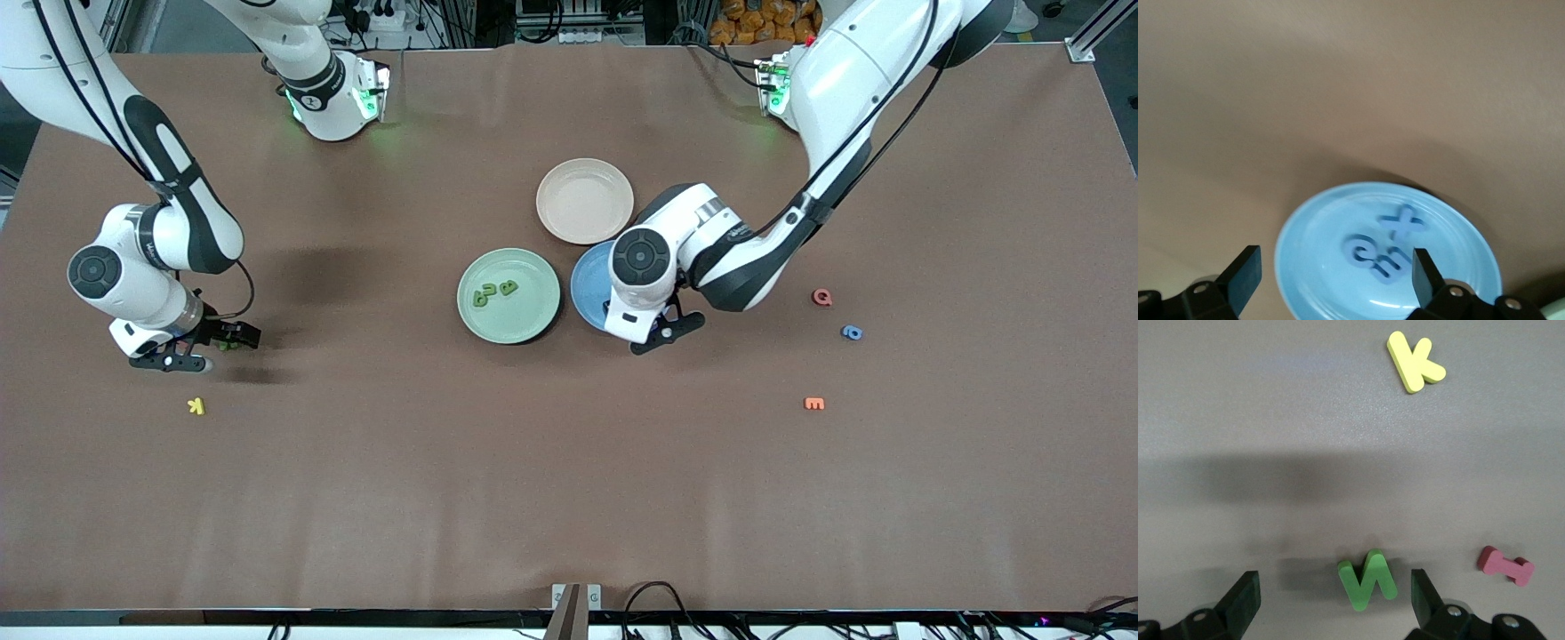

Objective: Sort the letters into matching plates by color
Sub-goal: 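Place blue 3 on the blue plate with the left gripper, then return the left gripper to blue a while the right grasps N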

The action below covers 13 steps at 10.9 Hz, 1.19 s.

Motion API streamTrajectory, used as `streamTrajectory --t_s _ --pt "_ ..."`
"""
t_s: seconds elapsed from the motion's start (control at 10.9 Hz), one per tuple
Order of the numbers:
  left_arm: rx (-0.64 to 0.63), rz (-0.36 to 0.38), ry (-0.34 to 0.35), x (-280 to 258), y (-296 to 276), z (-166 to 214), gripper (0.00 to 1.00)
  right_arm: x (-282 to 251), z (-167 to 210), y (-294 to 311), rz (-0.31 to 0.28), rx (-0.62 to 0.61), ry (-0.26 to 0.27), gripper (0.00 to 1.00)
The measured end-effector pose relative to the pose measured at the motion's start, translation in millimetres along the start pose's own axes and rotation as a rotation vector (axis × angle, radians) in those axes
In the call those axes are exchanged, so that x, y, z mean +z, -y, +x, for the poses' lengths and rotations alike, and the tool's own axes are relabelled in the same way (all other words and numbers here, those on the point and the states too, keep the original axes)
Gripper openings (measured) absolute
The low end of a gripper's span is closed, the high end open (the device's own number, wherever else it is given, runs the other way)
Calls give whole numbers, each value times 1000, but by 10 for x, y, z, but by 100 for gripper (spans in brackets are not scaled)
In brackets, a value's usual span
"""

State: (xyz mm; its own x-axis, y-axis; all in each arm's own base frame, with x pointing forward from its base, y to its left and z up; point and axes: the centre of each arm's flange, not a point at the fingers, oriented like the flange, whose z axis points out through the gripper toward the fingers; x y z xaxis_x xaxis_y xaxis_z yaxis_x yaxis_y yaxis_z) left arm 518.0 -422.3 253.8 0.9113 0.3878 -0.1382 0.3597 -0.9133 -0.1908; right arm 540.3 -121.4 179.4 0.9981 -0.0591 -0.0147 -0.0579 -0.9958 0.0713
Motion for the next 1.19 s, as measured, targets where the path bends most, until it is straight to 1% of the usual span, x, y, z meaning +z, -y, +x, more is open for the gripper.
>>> streamTrajectory --t_s 0.18,0.37,0.64,0.92,1.01,1.19 --pt "37 24 -9 -196 225 220 100 27 -6 -5 1 -95 2 100" --pt "66 24 -20 -378 426 431 100 31 -6 -16 0 -145 1 100" --pt "128 46 -28 -592 687 622 100 36 -10 -37 1 -155 0 100" --pt "173 50 -32 -790 1047 940 100 82 -31 -59 3 -163 5 100" --pt "170 48 -34 -856 1167 1036 100 107 -53 -76 5 -164 10 100" --pt "129 33 -8 -902 1477 1266 100 158 -113 -61 11 -166 17 100"
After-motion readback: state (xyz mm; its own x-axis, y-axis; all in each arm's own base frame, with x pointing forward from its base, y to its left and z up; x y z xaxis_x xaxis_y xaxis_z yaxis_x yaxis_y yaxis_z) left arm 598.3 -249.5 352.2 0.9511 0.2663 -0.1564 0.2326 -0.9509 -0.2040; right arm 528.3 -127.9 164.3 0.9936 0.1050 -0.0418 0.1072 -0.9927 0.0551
